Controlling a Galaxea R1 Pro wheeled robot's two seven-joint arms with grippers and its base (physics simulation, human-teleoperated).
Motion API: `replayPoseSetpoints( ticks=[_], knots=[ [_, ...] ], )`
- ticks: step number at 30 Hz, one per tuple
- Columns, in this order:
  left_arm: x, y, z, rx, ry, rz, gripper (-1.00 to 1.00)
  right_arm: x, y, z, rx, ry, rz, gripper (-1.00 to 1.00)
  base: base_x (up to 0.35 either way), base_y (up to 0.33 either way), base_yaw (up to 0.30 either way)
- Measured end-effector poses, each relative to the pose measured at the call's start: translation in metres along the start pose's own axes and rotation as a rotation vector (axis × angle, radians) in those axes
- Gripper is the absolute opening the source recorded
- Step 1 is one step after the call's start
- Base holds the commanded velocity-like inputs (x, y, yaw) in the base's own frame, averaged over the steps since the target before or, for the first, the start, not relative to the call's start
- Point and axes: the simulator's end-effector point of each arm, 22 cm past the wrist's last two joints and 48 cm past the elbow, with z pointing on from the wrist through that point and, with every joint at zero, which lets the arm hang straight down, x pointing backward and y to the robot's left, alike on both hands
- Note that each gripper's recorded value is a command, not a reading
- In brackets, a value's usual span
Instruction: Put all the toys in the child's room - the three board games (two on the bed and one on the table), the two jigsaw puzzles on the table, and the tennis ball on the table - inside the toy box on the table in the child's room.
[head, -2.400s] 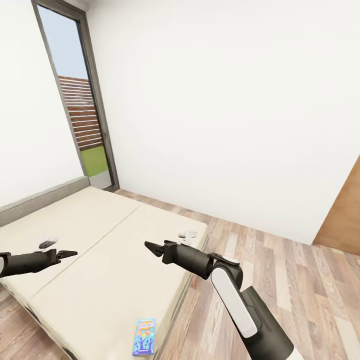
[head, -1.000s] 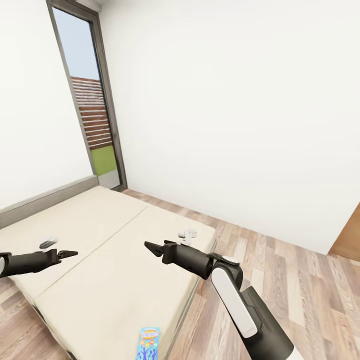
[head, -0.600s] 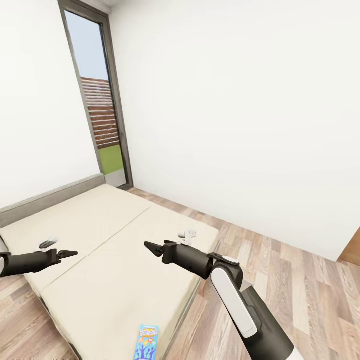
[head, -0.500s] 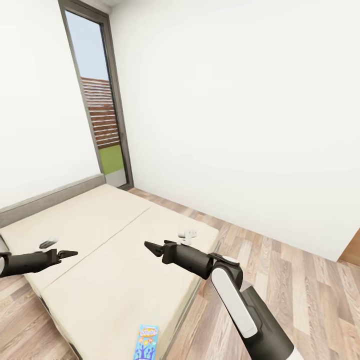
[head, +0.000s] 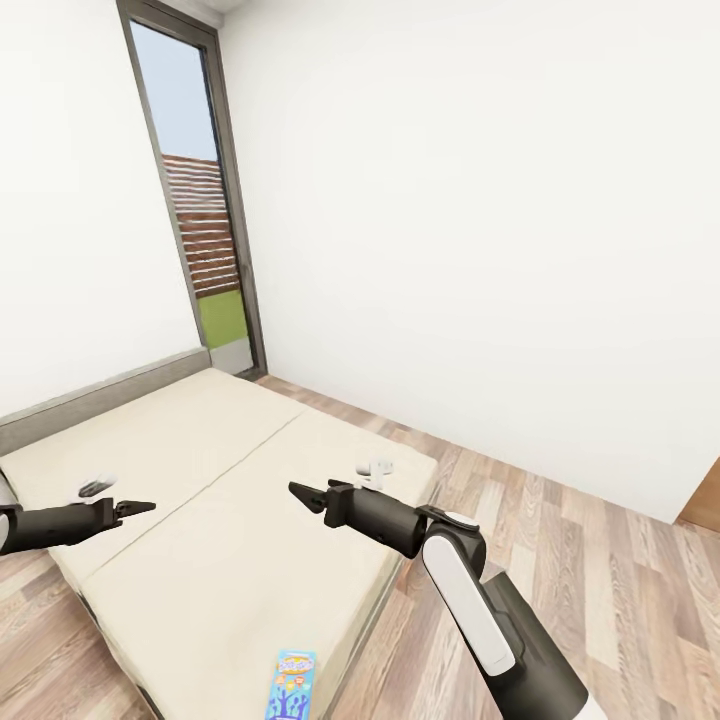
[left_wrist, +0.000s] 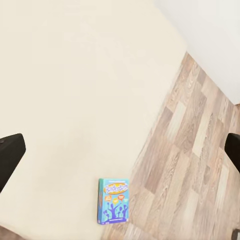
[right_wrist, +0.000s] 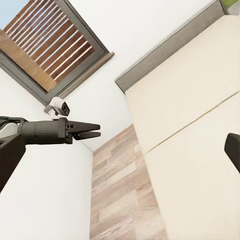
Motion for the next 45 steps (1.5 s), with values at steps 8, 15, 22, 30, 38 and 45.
replayPoseSetpoints(
  ticks=[8,15,22,30,38,45],
  knots=[
    [0.0003,-0.0002,0.0003,0.000,0.001,-0.001,1.00,-0.0003,0.0005,-0.0001,-0.001,-0.001,-0.001,1.00,0.000,-0.180,0.000],
    [0.0000,-0.0005,0.0002,0.002,0.000,-0.002,1.00,-0.0001,0.0008,0.0000,-0.001,0.000,-0.001,1.00,0.000,-0.053,0.000],
    [-0.0002,-0.0002,-0.0001,0.001,-0.001,-0.001,1.00,-0.0001,0.0008,0.0000,-0.001,0.000,-0.001,1.00,0.012,-0.010,0.000],
    [0.0000,-0.0008,0.0003,0.002,-0.001,0.000,1.00,0.0001,0.0010,0.0000,-0.002,0.001,-0.001,1.00,0.094,-0.001,0.000],
    [0.0001,-0.0010,0.0006,0.003,0.000,0.000,1.00,-0.0001,0.0010,0.0001,-0.002,0.000,-0.002,1.00,0.024,0.000,0.000],
    [0.0001,-0.0009,0.0006,0.002,0.000,0.000,1.00,0.0001,0.0009,0.0001,-0.002,0.000,-0.001,1.00,0.005,-0.001,0.000]
  ],
)
